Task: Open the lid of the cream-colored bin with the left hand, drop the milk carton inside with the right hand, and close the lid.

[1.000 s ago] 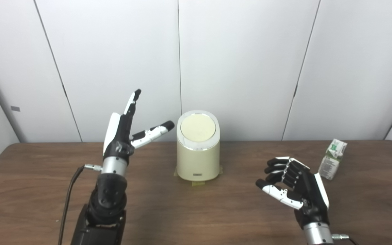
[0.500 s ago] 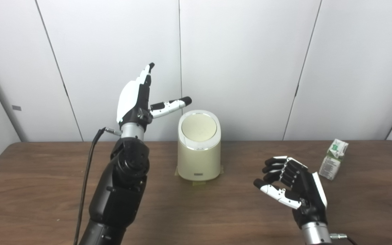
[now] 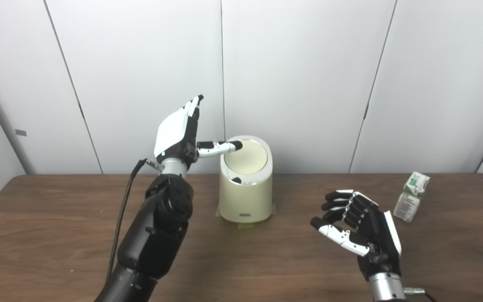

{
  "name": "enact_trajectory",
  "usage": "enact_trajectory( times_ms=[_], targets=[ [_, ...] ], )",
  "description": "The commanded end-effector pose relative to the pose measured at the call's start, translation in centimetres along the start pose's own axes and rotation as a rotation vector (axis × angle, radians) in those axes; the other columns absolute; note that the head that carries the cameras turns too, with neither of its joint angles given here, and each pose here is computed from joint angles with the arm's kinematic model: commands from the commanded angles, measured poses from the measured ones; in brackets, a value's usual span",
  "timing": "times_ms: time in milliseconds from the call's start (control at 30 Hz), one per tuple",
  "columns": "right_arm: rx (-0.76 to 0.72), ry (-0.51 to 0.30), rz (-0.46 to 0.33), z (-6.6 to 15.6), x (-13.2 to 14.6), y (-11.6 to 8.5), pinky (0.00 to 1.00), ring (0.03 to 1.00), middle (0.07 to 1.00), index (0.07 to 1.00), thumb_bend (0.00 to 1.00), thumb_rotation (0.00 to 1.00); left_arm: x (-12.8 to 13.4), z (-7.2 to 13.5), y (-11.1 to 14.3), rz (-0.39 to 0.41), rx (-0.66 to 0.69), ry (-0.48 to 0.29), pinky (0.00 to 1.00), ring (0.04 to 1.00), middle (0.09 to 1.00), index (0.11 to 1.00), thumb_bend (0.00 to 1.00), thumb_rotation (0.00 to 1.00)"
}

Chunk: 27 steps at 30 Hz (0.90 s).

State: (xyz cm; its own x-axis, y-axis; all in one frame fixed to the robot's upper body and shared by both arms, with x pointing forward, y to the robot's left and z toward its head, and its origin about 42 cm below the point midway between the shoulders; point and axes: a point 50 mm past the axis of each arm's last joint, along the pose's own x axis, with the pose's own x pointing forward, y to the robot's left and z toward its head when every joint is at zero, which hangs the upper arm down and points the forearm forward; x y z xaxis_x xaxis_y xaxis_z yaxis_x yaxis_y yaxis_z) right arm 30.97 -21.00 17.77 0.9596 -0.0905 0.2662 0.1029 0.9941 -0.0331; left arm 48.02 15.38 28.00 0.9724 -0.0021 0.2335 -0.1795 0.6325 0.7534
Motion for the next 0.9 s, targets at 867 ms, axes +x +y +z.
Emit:
enact_trajectory(
  times_ms=[867],
  targets=[
    [0.016, -0.093, 0.007, 2.6, 0.6, 1.2, 0.38, 0.416, 0.493, 0.522, 0.51, 0.00, 0.9, 1.3, -2.0, 0.039, 0.034, -0.034, 1.00, 1.000, 1.000, 1.000, 1.00, 0.43]
  ],
)
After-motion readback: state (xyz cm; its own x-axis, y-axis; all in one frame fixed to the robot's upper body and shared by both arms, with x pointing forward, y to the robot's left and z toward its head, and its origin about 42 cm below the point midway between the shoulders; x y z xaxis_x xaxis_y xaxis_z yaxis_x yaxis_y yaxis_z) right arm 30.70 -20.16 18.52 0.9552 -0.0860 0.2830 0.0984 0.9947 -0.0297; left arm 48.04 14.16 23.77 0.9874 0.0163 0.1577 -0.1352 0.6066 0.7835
